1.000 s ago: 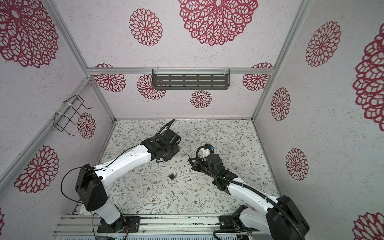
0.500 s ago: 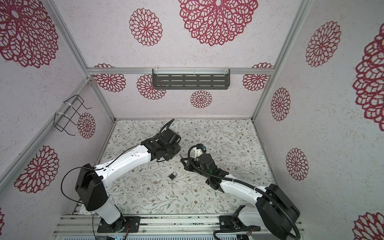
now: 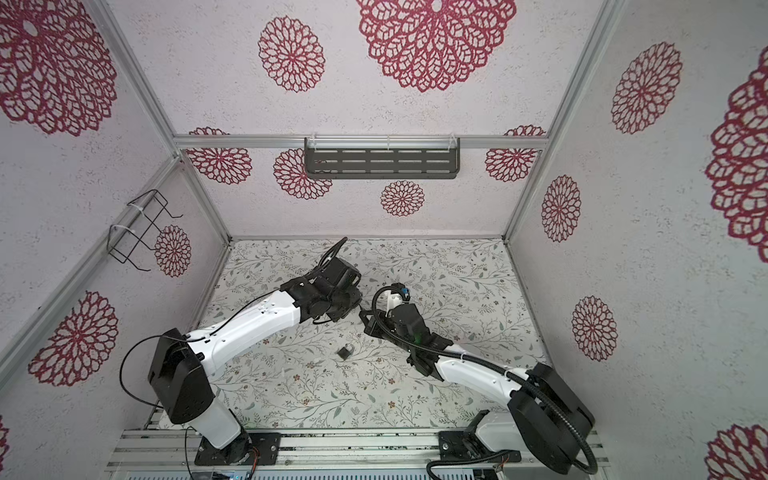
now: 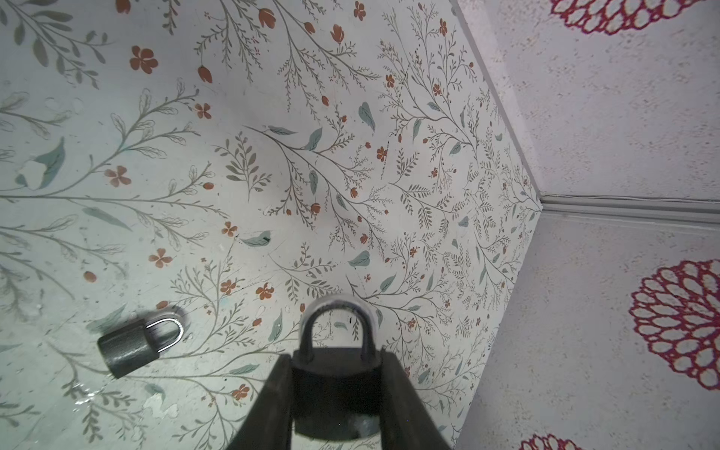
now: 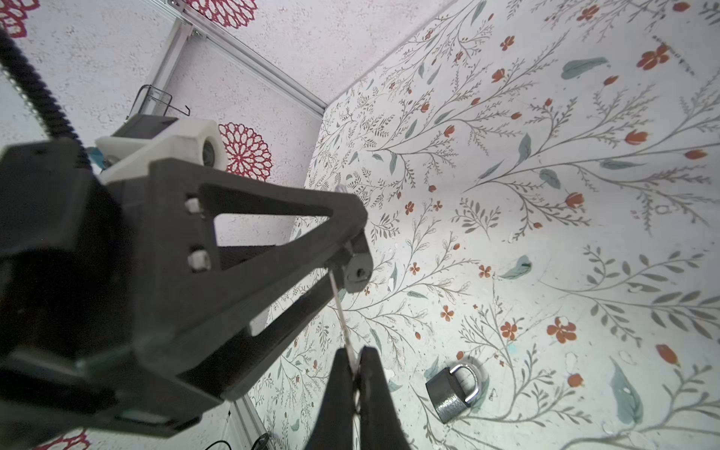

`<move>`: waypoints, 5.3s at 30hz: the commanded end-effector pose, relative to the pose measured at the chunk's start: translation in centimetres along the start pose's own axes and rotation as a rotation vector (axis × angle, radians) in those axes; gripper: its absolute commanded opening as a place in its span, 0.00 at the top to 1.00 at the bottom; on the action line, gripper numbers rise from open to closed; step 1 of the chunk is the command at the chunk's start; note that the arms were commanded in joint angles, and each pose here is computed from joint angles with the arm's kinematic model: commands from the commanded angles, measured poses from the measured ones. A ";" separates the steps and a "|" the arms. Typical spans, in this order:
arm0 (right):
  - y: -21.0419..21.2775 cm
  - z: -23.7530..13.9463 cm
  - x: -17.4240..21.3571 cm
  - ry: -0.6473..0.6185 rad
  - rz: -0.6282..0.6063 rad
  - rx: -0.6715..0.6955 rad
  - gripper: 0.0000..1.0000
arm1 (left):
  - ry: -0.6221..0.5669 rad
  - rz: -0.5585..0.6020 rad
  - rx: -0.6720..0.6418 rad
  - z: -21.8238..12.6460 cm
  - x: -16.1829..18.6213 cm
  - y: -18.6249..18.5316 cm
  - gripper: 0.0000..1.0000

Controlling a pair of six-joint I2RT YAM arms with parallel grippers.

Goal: Unlock with the key

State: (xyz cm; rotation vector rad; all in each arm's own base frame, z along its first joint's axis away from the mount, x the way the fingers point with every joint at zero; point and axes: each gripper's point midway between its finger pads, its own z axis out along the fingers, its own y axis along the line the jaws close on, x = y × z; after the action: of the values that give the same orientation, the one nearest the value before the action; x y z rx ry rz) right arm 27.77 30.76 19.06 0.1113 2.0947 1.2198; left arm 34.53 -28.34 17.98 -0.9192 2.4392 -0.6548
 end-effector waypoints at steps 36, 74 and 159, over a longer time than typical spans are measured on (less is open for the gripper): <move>2.6 -1.1 -2.6 -0.095 -0.086 -0.023 1.00 | -0.007 -0.001 0.094 -1.4 0.6 -2.2 1.00; 6.3 -1.6 -6.0 -0.056 -0.084 -0.210 1.00 | -0.016 0.087 0.013 -1.5 3.1 -1.8 1.00; 4.0 0.4 1.0 0.111 -0.006 0.038 1.00 | -0.078 -0.246 0.090 -3.8 0.7 1.0 1.00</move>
State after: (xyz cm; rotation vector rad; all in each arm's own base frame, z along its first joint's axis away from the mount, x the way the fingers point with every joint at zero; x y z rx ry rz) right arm 26.15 33.00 18.84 0.0967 2.2711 1.1619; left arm 31.78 -26.31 17.98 -1.2323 2.2367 -0.7240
